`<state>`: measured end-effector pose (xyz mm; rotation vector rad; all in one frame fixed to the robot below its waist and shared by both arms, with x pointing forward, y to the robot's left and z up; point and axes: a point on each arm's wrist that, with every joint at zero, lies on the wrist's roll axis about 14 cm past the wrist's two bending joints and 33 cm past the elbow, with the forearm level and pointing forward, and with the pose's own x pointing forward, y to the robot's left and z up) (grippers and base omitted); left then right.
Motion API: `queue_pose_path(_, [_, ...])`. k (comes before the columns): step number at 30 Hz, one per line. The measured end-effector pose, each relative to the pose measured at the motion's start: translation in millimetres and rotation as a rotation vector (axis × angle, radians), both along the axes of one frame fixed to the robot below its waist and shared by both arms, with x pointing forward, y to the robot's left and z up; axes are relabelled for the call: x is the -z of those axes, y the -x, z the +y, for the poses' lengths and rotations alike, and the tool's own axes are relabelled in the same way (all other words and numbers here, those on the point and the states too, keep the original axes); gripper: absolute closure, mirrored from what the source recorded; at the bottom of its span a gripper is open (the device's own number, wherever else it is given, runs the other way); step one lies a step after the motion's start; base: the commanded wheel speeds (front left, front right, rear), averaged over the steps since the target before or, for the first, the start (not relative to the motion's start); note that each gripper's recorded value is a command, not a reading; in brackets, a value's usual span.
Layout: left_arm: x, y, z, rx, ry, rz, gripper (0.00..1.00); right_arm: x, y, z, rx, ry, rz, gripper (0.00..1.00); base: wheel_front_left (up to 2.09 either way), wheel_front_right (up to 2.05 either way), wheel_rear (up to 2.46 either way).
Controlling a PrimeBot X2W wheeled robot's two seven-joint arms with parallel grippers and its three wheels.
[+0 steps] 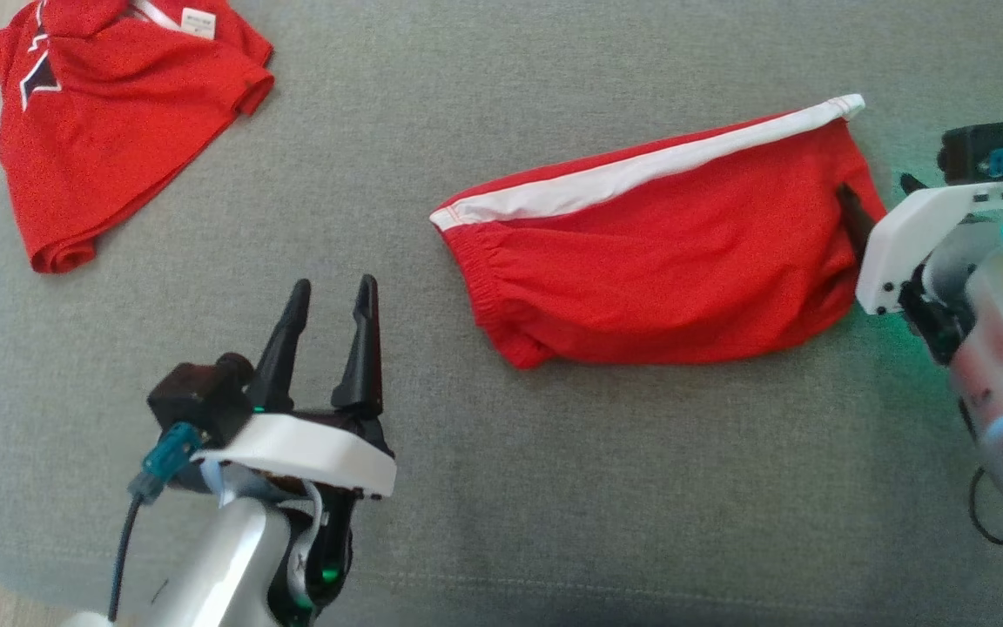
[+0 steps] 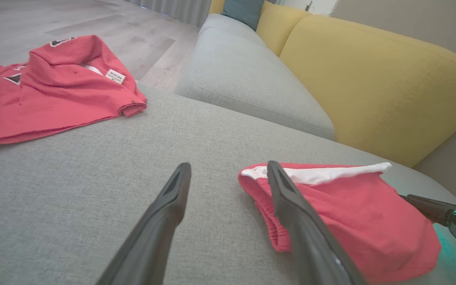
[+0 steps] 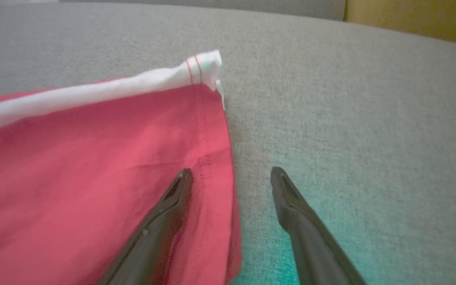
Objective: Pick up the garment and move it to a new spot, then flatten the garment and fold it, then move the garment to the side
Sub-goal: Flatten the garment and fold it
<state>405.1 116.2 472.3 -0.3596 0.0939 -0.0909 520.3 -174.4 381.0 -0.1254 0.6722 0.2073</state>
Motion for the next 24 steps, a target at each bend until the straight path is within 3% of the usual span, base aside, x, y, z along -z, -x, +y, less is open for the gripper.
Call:
queue_pose_path(9, [-6.3,-1.7,16.0,-0.044,-0.024,-0.025,0.0,13.8,11.4,12.2,0.003,-0.059,0.155,0.0,0.0,0.0,0.0])
queue_pose_path(10, [-7.3,-2.0,17.9,-0.049,-0.028,-0.028,0.0,13.5,12.6,11.9,0.002,-0.062,0.169,0.05,0.0,0.0,0.0])
queue_pose_path(12, [-8.7,-2.0,18.7,-0.051,-0.028,-0.033,0.0,13.3,15.9,12.4,0.003,-0.073,0.199,0.45,0.0,0.0,0.0])
queue_pose_path(17, [-11.6,-0.8,17.8,-0.05,-0.029,-0.041,0.0,14.2,26.0,14.1,0.001,-0.104,0.24,0.76,0.0,0.0,0.0])
queue_pose_path(19, [-10.9,1.3,17.3,-0.048,-0.032,-0.039,0.0,13.3,28.2,12.8,0.006,-0.114,0.241,1.0,0.0,0.0,0.0])
queue_pose_path(24, [-9.3,6.6,15.2,-0.043,-0.029,-0.032,0.0,10.8,36.1,8.3,0.017,-0.127,0.226,1.0,0.0,0.0,0.0])
